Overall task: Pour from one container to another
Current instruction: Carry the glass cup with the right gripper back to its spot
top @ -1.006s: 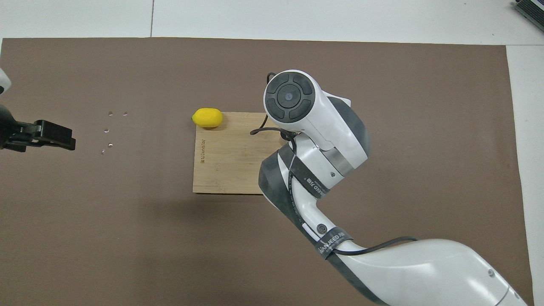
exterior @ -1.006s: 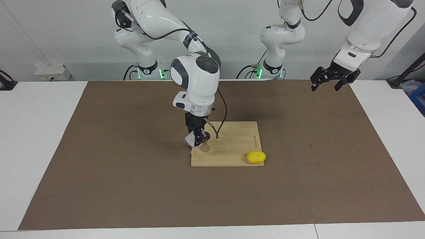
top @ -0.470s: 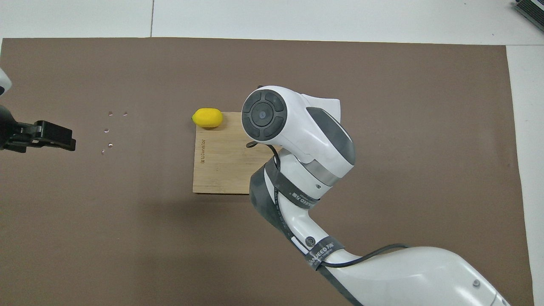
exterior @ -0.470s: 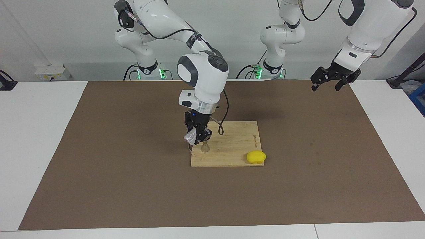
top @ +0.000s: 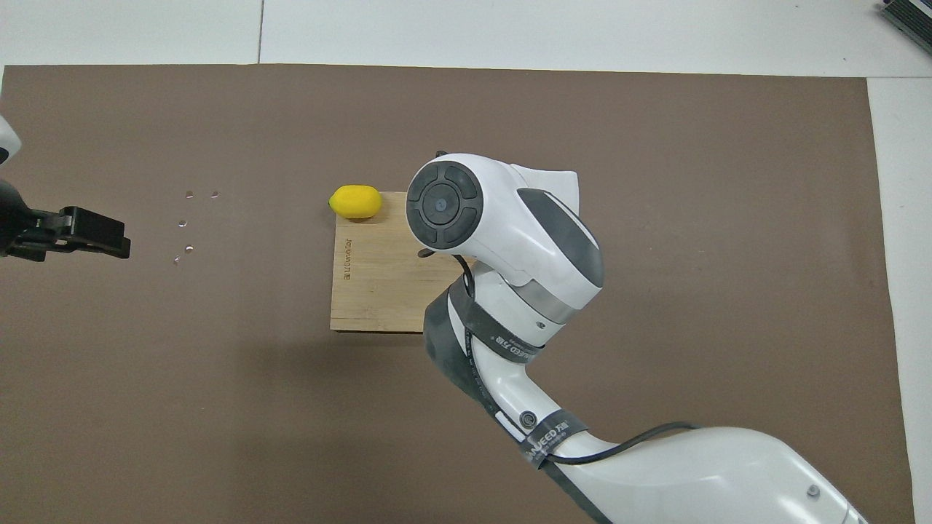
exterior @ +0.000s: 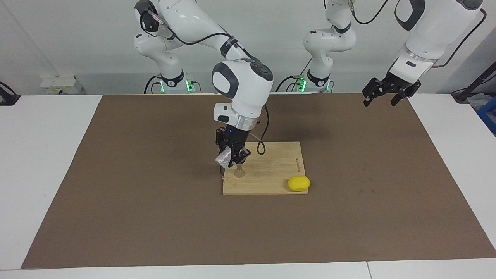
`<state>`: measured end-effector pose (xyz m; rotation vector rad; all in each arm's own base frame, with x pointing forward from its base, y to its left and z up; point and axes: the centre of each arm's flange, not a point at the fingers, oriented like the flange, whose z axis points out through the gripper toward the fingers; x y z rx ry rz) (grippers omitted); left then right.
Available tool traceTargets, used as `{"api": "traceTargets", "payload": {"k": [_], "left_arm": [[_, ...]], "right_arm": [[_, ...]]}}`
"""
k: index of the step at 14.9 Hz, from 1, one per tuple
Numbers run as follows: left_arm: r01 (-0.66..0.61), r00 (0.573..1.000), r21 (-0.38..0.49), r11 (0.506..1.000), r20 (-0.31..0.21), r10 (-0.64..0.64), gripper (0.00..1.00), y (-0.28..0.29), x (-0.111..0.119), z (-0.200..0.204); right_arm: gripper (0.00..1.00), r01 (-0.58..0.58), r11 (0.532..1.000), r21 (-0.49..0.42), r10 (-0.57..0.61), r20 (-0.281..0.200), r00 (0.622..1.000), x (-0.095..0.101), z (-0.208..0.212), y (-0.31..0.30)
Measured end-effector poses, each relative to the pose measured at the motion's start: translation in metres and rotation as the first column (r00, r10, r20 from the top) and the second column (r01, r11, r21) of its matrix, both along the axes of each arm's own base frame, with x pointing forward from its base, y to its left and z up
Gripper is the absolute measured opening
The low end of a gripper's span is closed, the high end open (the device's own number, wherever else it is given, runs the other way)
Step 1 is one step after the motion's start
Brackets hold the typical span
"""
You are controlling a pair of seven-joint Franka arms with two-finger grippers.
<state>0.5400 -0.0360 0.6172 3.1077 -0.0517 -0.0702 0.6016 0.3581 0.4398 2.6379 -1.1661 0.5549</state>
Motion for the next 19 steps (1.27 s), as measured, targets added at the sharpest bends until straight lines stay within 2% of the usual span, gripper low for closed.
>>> {"api": "traceTargets", "payload": {"k": [4,6,10,13,17,19], "left_arm": [[0.0,1.0,0.0,1.0,0.0,0.0,1.0,0.0,0.0,0.0],[0.0,1.0,0.0,1.0,0.0,0.0,1.0,0.0,0.0,0.0],[0.0,1.0,0.0,1.0,0.0,0.0,1.0,0.0,0.0,0.0],[0.0,1.0,0.0,1.0,0.0,0.0,1.0,0.0,0.0,0.0],[0.0,1.0,0.0,1.0,0.0,0.0,1.0,0.0,0.0,0.0],[0.0,1.0,0.0,1.0,0.0,0.0,1.0,0.0,0.0,0.0]], "right_arm": [[0.51,0.0,1.0,0.001,0.0,0.001,1.0,0.0,0.001,0.0],[0.51,0.011,1.0,0.025,-0.01,-0.016,1.0,-0.001,0.0,0.001],[0.51,0.069,0.99,0.123,-0.058,-0.086,0.995,-0.002,-0.002,-0.001],[0.51,0.149,0.97,0.194,-0.124,-0.139,0.983,0.009,-0.001,-0.024],[0.51,0.289,0.911,0.293,-0.232,-0.215,0.949,0.033,0.002,-0.074],[0.51,0.366,0.866,0.34,-0.285,-0.265,0.921,0.043,0.0,-0.101]]}}
